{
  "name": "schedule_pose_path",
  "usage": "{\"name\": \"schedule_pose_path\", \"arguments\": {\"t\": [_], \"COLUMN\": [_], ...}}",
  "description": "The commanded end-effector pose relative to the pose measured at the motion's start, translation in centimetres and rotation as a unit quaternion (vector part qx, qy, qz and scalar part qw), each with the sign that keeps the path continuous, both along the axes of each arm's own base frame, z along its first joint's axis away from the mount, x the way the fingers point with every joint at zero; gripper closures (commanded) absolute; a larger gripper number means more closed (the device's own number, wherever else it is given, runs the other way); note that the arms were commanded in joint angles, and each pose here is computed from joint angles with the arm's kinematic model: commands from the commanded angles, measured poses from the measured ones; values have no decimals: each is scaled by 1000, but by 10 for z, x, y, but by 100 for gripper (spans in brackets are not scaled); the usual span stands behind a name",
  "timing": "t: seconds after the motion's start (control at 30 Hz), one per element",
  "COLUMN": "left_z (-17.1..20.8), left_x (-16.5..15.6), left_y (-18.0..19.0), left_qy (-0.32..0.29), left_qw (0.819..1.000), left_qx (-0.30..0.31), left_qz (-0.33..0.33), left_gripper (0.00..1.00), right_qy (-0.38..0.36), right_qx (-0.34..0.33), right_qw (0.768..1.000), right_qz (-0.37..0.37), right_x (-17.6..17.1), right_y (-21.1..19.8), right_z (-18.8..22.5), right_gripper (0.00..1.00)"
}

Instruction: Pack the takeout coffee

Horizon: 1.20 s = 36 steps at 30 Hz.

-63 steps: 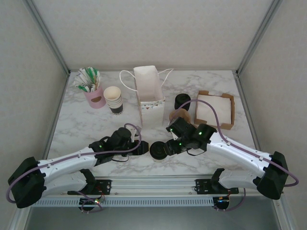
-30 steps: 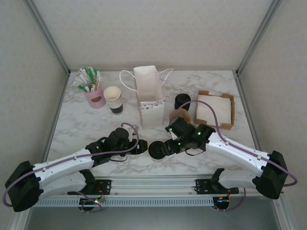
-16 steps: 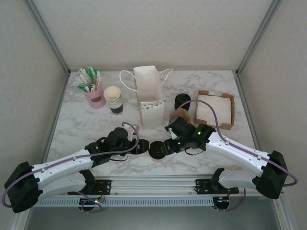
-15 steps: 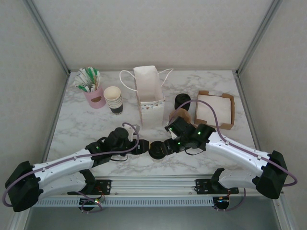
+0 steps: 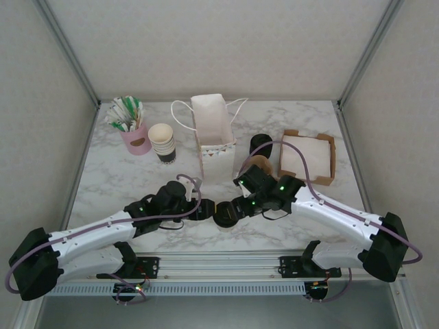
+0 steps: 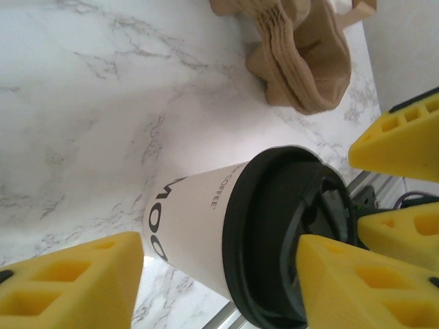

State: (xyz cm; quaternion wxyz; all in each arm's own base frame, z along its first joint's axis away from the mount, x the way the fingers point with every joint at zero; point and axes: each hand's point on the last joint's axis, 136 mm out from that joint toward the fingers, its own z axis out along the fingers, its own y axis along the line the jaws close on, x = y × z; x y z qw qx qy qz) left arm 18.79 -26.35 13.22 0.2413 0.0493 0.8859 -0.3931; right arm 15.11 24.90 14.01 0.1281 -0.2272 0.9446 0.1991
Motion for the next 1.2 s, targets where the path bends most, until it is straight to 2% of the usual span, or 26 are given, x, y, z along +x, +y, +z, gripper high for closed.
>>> {"name": "schedule_pose_path", "arguments": {"t": [0.0,0.2,0.37,0.57,0.7,0.8,1.17], "left_z": [31,75,108,119,94,85,81], "left_x": [12,24,25,26,32,33,37], "left_y": [6,30,59,99,125,124,118], "left_qy": [-46,-109,-156,-188,-169,-166,-168], "left_qw": [999,991,976,952,934,934,938], "left_qx": [3,-7,-41,-73,-68,-69,-47], "left_qz": [23,83,143,229,307,309,300], "left_gripper": [32,12,1,0,1,0,0], "right_qy": [-43,-131,-185,-256,-269,-268,-253], "right_qx": [18,-8,-5,-7,13,25,3], "right_qw": [999,990,978,940,924,923,931], "right_qz": [-8,-58,-101,-228,-271,-276,-264], "right_x": [9,28,33,42,39,36,38], "right_y": [-3,-35,-63,-119,-138,-140,-133], "right_z": [29,53,72,86,77,72,65], "right_gripper": [36,16,1,1,1,1,1]}}
